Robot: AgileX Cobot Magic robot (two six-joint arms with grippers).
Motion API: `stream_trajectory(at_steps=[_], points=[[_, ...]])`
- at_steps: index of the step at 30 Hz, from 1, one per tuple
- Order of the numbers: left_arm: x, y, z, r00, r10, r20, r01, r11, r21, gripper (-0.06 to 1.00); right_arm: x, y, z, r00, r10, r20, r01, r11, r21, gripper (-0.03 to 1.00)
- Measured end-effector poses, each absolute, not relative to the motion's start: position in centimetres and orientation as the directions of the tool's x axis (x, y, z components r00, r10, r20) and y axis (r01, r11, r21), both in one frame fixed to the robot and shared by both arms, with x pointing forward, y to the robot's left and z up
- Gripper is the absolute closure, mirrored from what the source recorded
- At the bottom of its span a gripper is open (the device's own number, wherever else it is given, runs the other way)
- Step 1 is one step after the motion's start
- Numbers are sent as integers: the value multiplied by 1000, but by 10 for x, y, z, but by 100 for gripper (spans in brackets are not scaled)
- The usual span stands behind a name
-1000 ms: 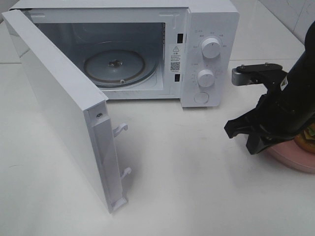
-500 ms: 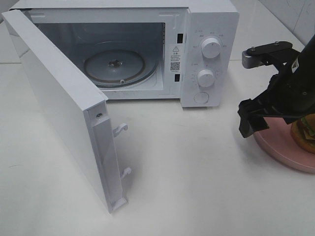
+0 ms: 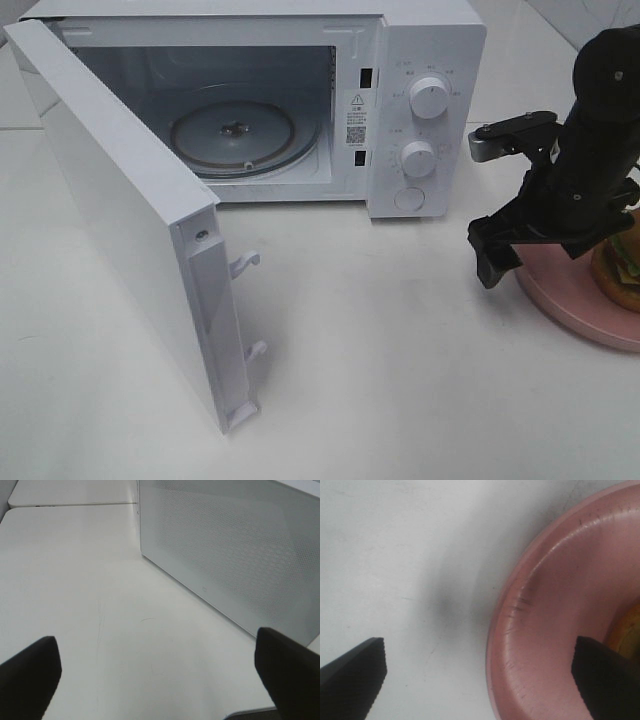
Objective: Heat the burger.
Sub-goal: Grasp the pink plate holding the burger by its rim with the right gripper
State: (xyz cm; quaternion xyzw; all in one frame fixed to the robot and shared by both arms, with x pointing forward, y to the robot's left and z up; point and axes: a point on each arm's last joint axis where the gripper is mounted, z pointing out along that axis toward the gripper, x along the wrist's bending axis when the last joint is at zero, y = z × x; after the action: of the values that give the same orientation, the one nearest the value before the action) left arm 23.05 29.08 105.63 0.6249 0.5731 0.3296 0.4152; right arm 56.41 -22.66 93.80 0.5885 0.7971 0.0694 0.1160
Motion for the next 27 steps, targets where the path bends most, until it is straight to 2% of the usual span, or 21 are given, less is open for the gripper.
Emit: stream_trajectory(at_steps=[12, 25, 27], points=[[230, 291, 1056, 126, 990, -64, 443, 2, 896, -2, 595, -224, 915, -255, 963, -91, 946, 268, 182, 2], [230, 291, 1056, 126, 990, -64, 443, 2, 896, -2, 597, -232, 900, -226, 971, -80, 964, 234, 124, 7], [230, 291, 1056, 126, 990, -64, 443, 2, 896, -2, 597, -232, 894, -225, 971, -77, 967, 233, 108, 12]])
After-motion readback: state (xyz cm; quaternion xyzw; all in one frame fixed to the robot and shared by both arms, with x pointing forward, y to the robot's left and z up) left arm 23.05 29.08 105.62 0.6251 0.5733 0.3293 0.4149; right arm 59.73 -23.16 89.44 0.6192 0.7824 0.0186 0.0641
